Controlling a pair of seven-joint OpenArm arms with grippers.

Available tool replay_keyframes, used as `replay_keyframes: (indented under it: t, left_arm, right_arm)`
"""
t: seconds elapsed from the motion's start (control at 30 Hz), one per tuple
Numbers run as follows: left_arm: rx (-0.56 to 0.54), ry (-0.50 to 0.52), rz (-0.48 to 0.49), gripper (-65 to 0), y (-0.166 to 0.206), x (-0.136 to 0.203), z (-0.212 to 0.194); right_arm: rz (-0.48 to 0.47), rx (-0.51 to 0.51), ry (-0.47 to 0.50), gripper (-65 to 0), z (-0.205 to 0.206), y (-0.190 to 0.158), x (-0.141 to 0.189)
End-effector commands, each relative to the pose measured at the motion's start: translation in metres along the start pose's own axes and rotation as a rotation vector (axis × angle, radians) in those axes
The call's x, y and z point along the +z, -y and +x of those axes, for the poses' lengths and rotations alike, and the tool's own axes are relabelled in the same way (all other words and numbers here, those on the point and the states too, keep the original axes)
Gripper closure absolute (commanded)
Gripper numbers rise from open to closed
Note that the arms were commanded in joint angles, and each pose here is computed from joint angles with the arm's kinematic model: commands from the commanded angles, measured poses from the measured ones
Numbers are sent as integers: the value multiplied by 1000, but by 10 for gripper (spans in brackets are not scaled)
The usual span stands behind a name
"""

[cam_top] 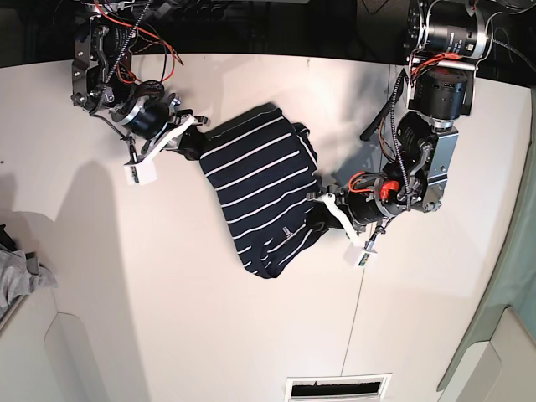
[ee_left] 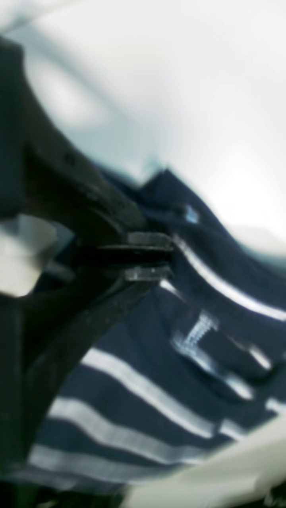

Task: Layout the t-shirt on the table in an organized manner, then fold the t-shirt properly
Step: 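Grasp the folded bundle sides with both grippers and rotate it upright, then pull the bundle sides with both grippers to square the folded shirt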

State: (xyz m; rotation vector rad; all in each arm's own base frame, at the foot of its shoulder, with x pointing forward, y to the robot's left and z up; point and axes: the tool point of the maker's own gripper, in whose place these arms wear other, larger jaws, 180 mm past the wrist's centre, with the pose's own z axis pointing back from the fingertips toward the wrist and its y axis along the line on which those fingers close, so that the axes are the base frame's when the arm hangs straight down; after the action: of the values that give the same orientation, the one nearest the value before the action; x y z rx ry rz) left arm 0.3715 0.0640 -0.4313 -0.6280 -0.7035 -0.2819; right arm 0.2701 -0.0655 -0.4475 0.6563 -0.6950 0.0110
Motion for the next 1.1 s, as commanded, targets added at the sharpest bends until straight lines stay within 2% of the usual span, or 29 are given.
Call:
replay_keyframes:
  t: [0.0,0.1,0.2,0.4,0.53,0.73,0.9,1.07]
  left_arm:
    - [-30,80,-44,-54,12,4,34]
    - [-58,134,-98,-55,33,15,58]
    - [-97,125,-121,-55,46,24,63]
    - [-58,62,-84,-55,28,36,20]
    - [-45,52,-79,-55,26,53,-8]
    - [-70,26,-18,-55,21,59,-47]
    - [-90,30,-8,-55,25,52,-45]
    - [-81,48,-14,-55,30,48,-41]
  right_arm:
    - [7,27,70,0,26,-1,3]
    - [-23,54,77,0,36,6,4]
    - [-41,80,80,0,44,11,4]
    - [-56,131,101,0,75,14,-9]
    - [-40,116,110,0,90,15,-24]
    - [12,103,40,0,69,0,-45]
    - [56,122,1,0,54,-16,-51]
    - [94,88,-4,0,36,-32,-52]
